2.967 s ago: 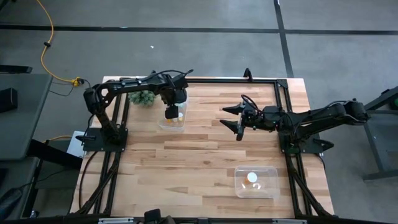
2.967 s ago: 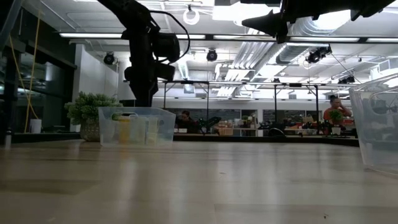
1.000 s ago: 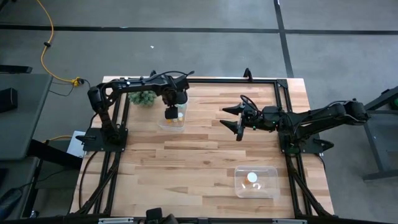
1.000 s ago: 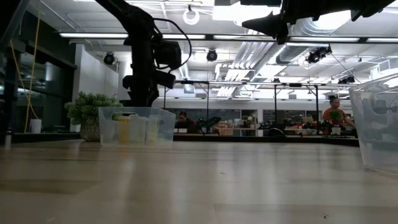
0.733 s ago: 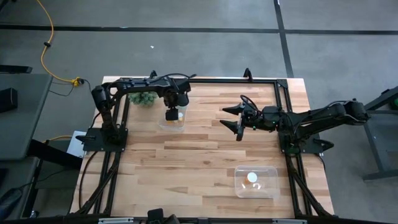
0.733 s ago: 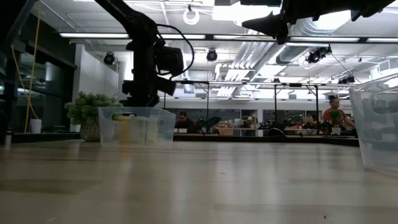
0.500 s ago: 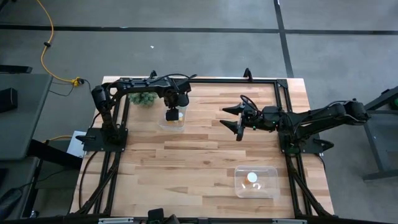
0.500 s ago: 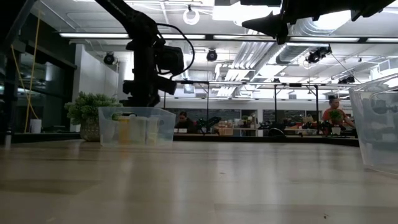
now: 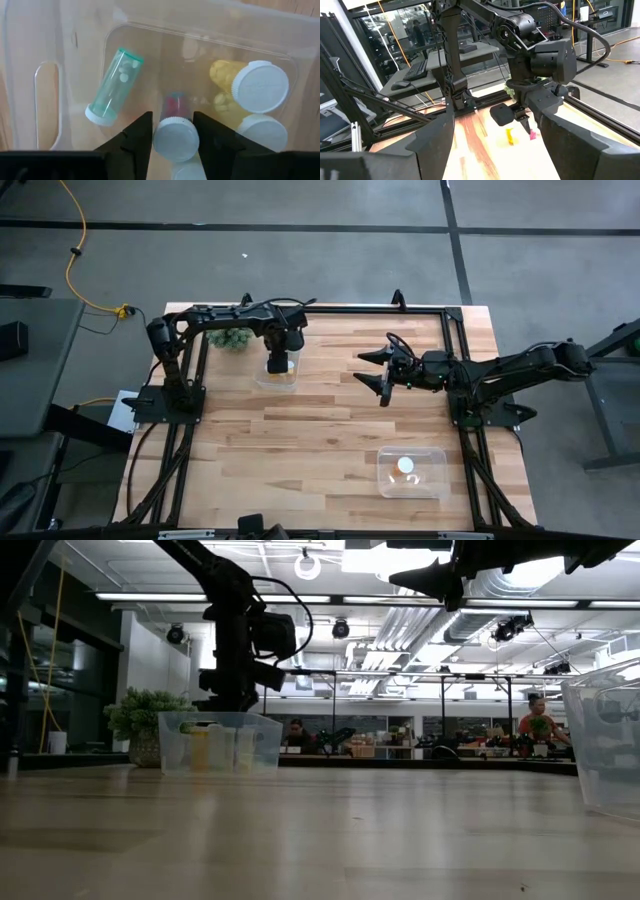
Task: Pick and place medicine bottles into bin by pill shape (circle, oval)
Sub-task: Put the blue capsule bottle into the bottom transparent bin
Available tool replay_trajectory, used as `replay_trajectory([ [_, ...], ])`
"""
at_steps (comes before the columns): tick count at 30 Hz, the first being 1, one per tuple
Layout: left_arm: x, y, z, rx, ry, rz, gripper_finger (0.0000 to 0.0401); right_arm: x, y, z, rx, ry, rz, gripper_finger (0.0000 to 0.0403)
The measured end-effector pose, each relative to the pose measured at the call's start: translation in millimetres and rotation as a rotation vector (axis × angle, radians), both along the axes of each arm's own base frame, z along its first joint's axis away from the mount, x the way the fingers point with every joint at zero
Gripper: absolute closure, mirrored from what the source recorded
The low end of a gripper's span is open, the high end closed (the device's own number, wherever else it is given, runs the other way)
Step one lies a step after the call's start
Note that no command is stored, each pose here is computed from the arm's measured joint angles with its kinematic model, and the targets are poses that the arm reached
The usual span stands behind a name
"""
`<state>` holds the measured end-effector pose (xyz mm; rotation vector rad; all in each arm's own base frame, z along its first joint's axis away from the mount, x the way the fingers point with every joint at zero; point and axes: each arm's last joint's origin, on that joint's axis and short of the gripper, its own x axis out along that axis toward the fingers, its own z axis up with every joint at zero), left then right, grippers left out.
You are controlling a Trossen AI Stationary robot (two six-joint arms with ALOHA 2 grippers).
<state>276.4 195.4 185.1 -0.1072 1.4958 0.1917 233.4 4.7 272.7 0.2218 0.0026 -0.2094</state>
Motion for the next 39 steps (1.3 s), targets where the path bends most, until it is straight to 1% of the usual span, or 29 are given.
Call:
replay_trajectory([
  [6, -2, -1, 10, 0.030, -0.020, -0.022, 0.0286, 0, 0, 0, 0.000, 0.003, 0.000, 0.0121],
  [12, -8, 0, 23, 0.070, -0.041, -0.012, 0.0287, 0, 0, -1, 0.000, 0.007, 0.000, 0.0121],
  [14, -11, 0, 30, 0.099, -0.046, -0.005, 0.0287, 0, 0, -1, 0.000, 0.007, 0.000, 0.0121],
  [19, -17, -2, 55, 0.176, -0.086, 0.006, 0.0288, 0, 0, -1, -0.001, 0.007, 0.000, 0.0121],
  [25, -25, -8, 102, 0.285, -0.208, 0.059, 0.0288, 0, 0, -1, 0.000, 0.007, 0.000, 0.0121],
  [27, -28, -15, 121, 0.310, -0.275, 0.076, 0.0288, 0, 0, -1, 0.000, 0.007, 0.000, 0.0121],
  [29, -30, -24, 136, 0.319, -0.334, 0.068, 0.0288, 0, 0, -1, 0.000, 0.007, 0.001, 0.0121],
  [32, -28, -44, 151, 0.319, -0.403, 0.062, 0.0288, 0, 0, -2, -0.001, 0.040, 0.001, 0.0121],
  [35, -21, -65, 156, 0.298, -0.441, 0.029, 0.0288, 5, 1, 4, -0.013, 0.146, 0.006, 0.0121],
  [37, -13, -79, 155, 0.279, -0.453, -0.002, 0.0288, 12, 1, 9, -0.040, 0.224, 0.014, 0.0121],
  [39, -1, -93, 151, 0.257, -0.467, -0.030, 0.0288, 23, 2, 15, -0.075, 0.264, 0.026, 0.0121],
])
